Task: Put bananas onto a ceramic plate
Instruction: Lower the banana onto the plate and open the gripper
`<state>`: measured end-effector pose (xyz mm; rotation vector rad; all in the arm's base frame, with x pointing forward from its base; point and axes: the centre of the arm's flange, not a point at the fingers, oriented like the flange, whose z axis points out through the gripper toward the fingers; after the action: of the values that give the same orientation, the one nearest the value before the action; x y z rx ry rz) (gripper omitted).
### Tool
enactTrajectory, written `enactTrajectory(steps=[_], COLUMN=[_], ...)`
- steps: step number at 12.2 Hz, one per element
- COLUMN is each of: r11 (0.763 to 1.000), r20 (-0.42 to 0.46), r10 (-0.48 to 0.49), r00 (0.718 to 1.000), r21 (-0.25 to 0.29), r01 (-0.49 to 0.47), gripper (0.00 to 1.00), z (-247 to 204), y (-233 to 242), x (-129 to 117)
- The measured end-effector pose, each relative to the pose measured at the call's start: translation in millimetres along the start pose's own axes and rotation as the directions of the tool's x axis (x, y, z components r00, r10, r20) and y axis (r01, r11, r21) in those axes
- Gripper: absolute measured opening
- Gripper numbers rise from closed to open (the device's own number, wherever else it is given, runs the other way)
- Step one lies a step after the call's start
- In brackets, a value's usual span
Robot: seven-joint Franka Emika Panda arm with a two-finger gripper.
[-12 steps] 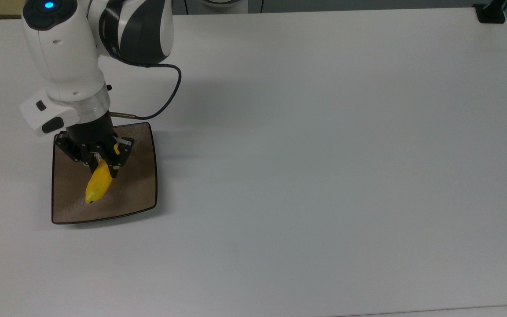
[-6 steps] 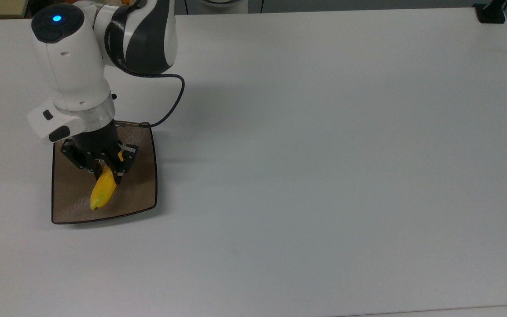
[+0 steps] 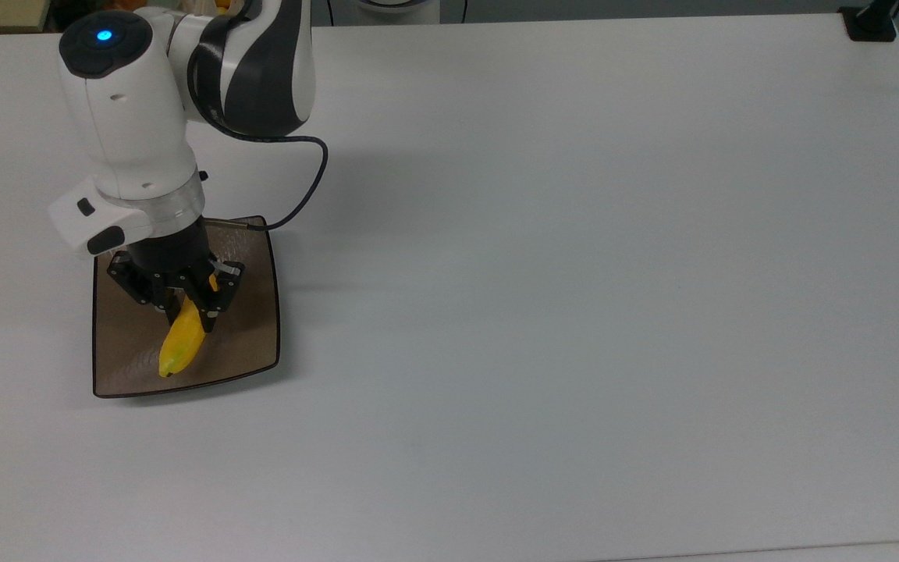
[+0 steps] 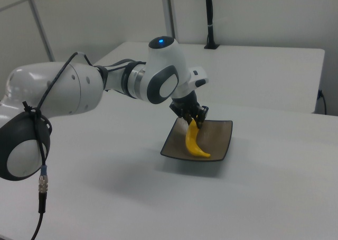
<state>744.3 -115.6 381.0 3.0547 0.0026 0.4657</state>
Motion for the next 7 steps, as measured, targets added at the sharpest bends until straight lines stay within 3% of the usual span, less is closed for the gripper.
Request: enactTrajectory(steps=[6, 7], r11=[1.000, 1.000], r20=[0.002, 0.002], r10=[0.000, 0.000], r00=[1.000, 1.000], r21=[0.000, 0.000], r01=[0.000, 0.000], gripper=[0.34, 0.38], z=[1.1, 1.3], y=[-0.1, -0.1], x=[-0.3, -0.3])
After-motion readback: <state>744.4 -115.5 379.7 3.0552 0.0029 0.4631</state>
